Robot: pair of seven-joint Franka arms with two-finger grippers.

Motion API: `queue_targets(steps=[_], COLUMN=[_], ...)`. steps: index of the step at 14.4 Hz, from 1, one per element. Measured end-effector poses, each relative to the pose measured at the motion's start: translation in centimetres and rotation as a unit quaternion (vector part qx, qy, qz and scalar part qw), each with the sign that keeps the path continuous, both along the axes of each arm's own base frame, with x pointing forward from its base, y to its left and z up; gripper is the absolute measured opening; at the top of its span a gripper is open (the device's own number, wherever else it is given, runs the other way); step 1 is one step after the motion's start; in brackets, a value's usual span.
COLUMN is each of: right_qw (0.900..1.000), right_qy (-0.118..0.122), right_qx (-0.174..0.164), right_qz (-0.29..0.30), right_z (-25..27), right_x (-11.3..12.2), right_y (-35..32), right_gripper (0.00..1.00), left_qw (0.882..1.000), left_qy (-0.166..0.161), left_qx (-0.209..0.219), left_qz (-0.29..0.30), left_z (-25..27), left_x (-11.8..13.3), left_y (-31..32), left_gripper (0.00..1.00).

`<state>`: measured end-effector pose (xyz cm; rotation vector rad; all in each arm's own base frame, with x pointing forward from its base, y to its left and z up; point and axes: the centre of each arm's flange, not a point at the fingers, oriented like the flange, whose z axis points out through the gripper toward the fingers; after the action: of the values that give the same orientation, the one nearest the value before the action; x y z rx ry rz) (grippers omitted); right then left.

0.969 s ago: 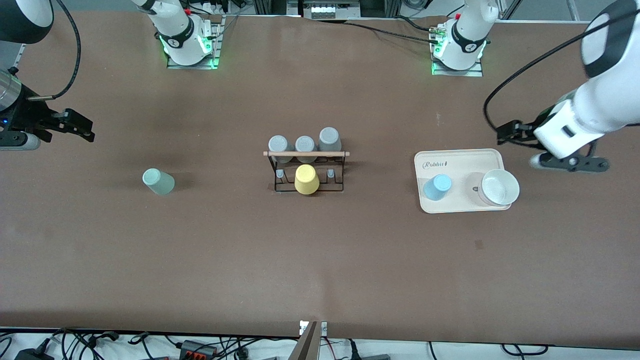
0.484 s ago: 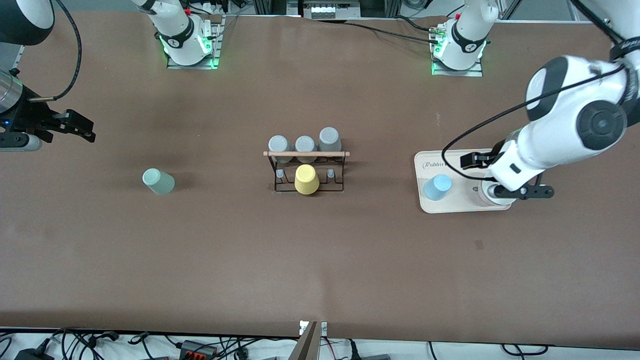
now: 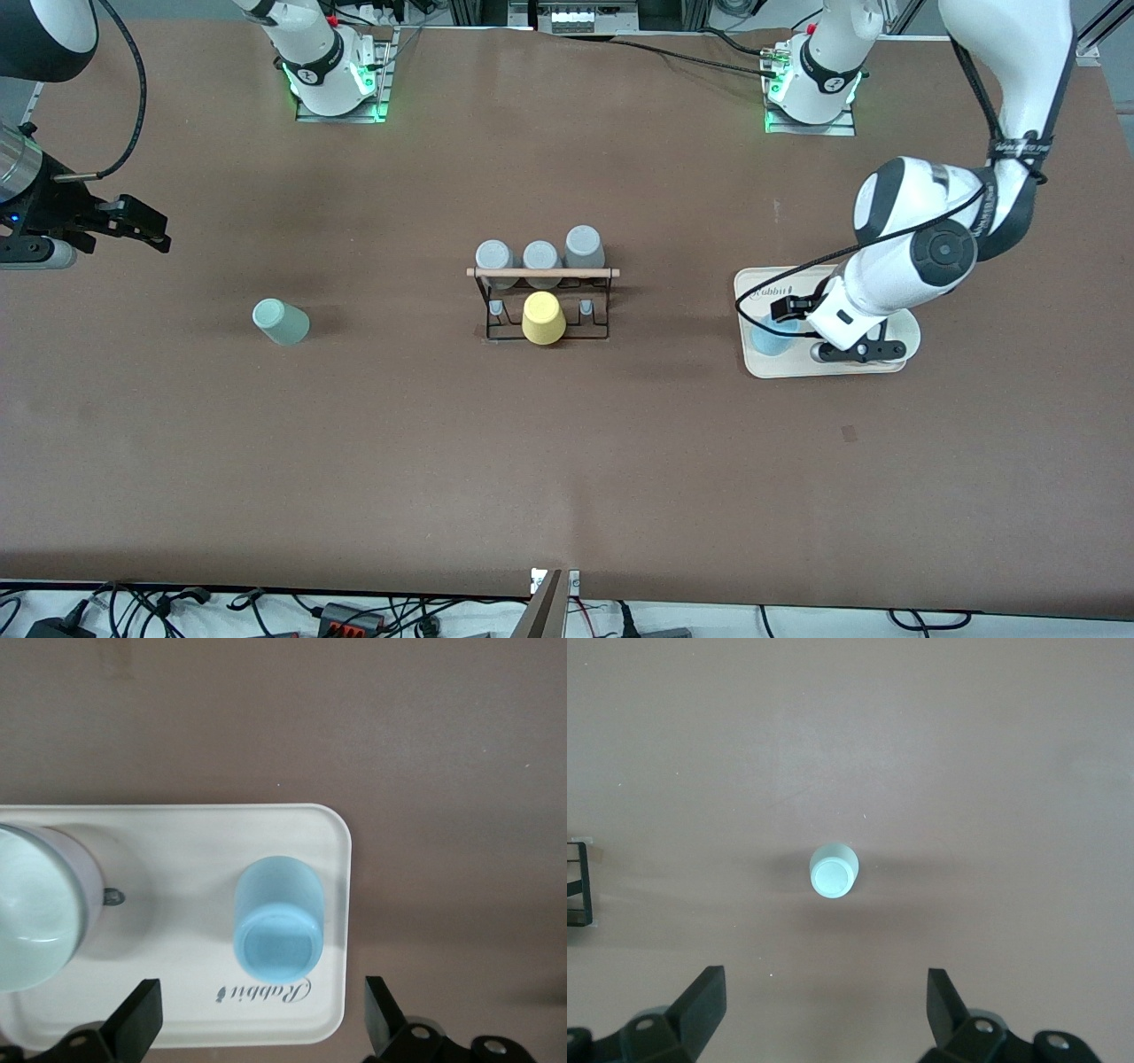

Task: Hang scattered cups on rack with three cups
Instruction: 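Lower the left gripper around the light blue cup and close it, then lift the light blue cup and carry it to the wooden rack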

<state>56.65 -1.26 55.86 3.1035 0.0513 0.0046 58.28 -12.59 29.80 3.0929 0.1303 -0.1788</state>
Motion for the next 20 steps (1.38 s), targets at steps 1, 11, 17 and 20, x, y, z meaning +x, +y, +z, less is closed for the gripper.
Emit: queue_targets(steps=[1,11,17,20], right_qw=[1.000,1.000,1.000,1.000], right_qy=[0.000,0.005,0.015,0.018], right_qx=[0.000,0.000,0.000,0.001], right_qz=[0.000,0.000,0.005,0.009], right_z=[0.0,-0.6,-1.8,-2.1], right_x=[0.0,0.2,0.7,0.8], right_y=[0.0,0.0,0.5,1.0], right_gripper=[1.00,1.00,1.00,1.00], left_qw=[1.000,1.000,1.000,1.000], left_qy=[-0.003,-0.006,-0.006,-0.013], left_qx=[-0.001,-0.003,0.000,-0.001], left_qz=[0.004,0.008,0.008,0.009], left_z=[-1.3,-6.9,-7.0,-6.6], left_x=[-0.3,-1.9,-1.9,-1.6], left_y=[-0.4,-0.7,-0.2,-0.2], left_gripper=[1.00,1.00,0.78,0.65])
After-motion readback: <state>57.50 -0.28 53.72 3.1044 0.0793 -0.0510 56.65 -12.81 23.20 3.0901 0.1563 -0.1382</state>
